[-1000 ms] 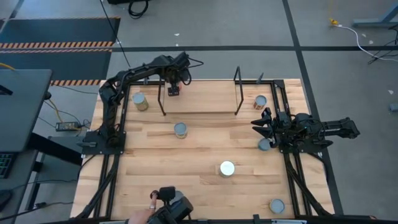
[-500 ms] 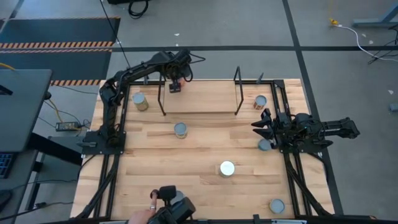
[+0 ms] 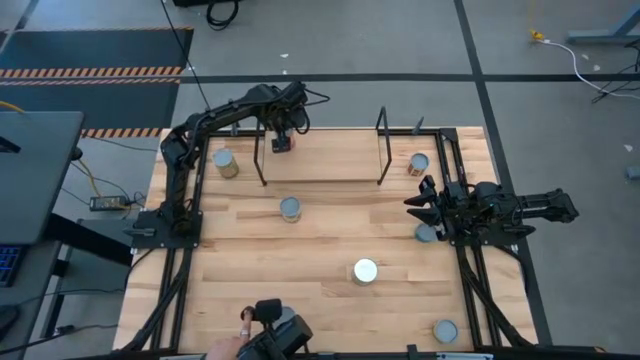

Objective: Pick and place cans onto a shelf
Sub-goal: Put the canned mixed fruit on the shelf, then put the canned spaghetti sauce on the shelf

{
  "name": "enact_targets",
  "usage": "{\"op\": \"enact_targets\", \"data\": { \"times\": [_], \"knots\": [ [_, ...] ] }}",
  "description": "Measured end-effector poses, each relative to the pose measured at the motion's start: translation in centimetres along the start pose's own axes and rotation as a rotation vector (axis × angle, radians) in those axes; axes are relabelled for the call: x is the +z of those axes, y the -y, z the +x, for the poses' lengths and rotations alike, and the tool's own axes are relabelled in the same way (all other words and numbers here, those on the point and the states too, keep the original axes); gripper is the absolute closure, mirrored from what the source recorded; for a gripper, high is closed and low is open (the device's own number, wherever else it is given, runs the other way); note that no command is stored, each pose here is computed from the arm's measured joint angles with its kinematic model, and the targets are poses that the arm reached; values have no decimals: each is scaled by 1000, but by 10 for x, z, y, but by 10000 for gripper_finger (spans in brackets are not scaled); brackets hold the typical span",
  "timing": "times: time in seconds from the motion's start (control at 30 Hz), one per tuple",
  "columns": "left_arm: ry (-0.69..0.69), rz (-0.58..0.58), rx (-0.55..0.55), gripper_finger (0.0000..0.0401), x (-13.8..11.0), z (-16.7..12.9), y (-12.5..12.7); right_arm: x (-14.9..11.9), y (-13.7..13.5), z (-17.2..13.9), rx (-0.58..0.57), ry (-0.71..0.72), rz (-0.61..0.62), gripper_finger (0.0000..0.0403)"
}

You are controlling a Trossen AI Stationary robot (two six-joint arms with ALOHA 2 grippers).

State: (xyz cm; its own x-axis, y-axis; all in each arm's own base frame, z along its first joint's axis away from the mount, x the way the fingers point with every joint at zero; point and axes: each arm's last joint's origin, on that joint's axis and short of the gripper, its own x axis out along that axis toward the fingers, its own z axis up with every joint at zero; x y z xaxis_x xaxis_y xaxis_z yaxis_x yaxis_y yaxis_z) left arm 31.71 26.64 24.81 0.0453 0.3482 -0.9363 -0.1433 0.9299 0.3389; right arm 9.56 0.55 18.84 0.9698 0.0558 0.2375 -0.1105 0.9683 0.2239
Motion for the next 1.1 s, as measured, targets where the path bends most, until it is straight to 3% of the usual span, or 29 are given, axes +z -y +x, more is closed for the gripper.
{"op": "enact_targets", "data": {
  "times": [0.5, 0.63, 0.77, 0.93, 1.1],
  "knots": [
    [-69, -13, 13, 48, -5, -6, 0, 0, 0, 0, 0, 0, 0, 270],
    [-60, -52, 35, 48, -3, -24, -5, 0, 0, 0, 0, 0, 0, 270],
    [-48, -164, 11, 48, 0, -54, -4, 0, 0, 0, 0, 0, 0, 270],
    [13, -303, -141, 55, 11, -86, 19, 0, 0, 0, -1, 1, 0, 270],
    [28, -274, -226, 59, 28, -106, 62, 0, 0, 0, -4, 2, 0, 270]
  ]
}}
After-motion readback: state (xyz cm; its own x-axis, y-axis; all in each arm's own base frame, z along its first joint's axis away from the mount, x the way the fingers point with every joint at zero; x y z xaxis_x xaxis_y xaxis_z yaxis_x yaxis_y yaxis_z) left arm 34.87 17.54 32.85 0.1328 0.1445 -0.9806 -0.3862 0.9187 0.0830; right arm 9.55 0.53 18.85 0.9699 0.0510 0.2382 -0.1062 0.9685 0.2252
